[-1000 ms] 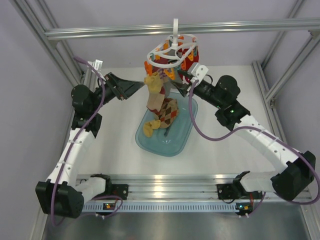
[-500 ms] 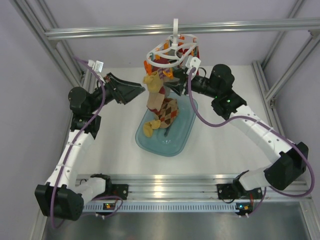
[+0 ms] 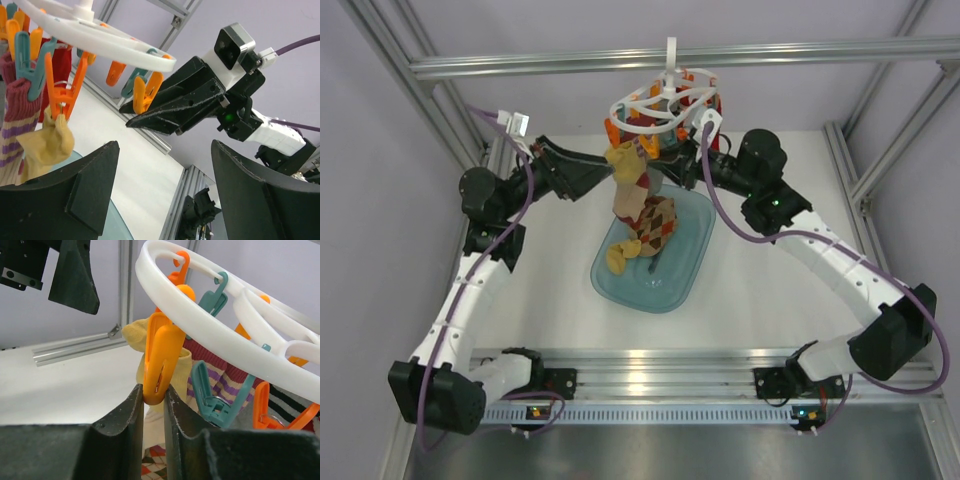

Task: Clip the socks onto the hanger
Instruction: Open the clamp at the hanger, then adjust the sock in the bin.

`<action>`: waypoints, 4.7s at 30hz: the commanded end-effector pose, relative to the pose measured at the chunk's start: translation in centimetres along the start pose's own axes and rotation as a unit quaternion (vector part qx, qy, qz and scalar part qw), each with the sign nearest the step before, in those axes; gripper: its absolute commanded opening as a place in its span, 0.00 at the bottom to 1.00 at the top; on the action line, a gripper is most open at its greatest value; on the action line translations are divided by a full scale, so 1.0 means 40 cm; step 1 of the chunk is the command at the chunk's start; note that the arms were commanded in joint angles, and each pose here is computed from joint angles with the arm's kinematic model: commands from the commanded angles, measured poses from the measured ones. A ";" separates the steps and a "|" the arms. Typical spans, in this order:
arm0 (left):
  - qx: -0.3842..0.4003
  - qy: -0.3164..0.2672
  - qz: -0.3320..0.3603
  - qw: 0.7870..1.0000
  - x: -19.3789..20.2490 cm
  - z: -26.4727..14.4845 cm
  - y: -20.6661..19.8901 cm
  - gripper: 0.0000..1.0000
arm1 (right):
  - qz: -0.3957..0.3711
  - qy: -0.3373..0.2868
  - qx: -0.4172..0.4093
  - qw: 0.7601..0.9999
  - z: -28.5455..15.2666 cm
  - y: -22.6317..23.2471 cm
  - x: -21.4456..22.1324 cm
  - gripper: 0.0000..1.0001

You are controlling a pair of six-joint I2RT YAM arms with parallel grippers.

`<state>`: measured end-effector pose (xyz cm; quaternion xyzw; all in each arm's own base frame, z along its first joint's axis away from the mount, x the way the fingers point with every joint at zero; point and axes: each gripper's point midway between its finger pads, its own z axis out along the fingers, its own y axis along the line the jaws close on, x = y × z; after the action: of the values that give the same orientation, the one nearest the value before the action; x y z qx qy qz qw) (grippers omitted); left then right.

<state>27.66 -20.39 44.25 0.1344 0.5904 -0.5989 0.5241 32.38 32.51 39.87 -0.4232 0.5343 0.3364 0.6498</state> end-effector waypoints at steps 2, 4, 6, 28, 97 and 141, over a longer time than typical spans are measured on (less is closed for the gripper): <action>0.001 -0.042 0.084 0.996 -0.070 0.031 -0.043 0.78 | 0.005 -0.041 0.040 0.998 0.009 -0.013 -0.078 0.00; -0.030 -0.051 0.109 0.992 -0.080 0.048 -0.031 0.75 | 0.008 -0.038 0.047 0.998 0.011 -0.006 -0.066 0.00; -0.060 -0.068 0.136 0.986 -0.105 0.059 -0.020 0.74 | 0.001 -0.043 0.056 0.997 0.011 -0.002 -0.071 0.00; -0.157 -0.015 0.112 0.981 -0.015 0.174 0.051 0.74 | -0.024 -0.045 0.083 0.995 0.025 0.039 -0.063 0.00; -0.169 -0.054 0.067 0.982 -0.033 0.221 0.095 0.00 | 0.005 0.226 -0.012 0.974 0.161 0.211 0.669 0.43; -0.170 -0.048 0.076 0.981 -0.027 0.197 0.090 0.00 | -0.325 0.287 -0.284 0.855 -0.092 0.274 0.764 0.38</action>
<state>34.58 -26.08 45.00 0.0564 0.6501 -0.4593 0.6026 27.56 33.25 6.00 -0.8137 0.4250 0.0962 0.3848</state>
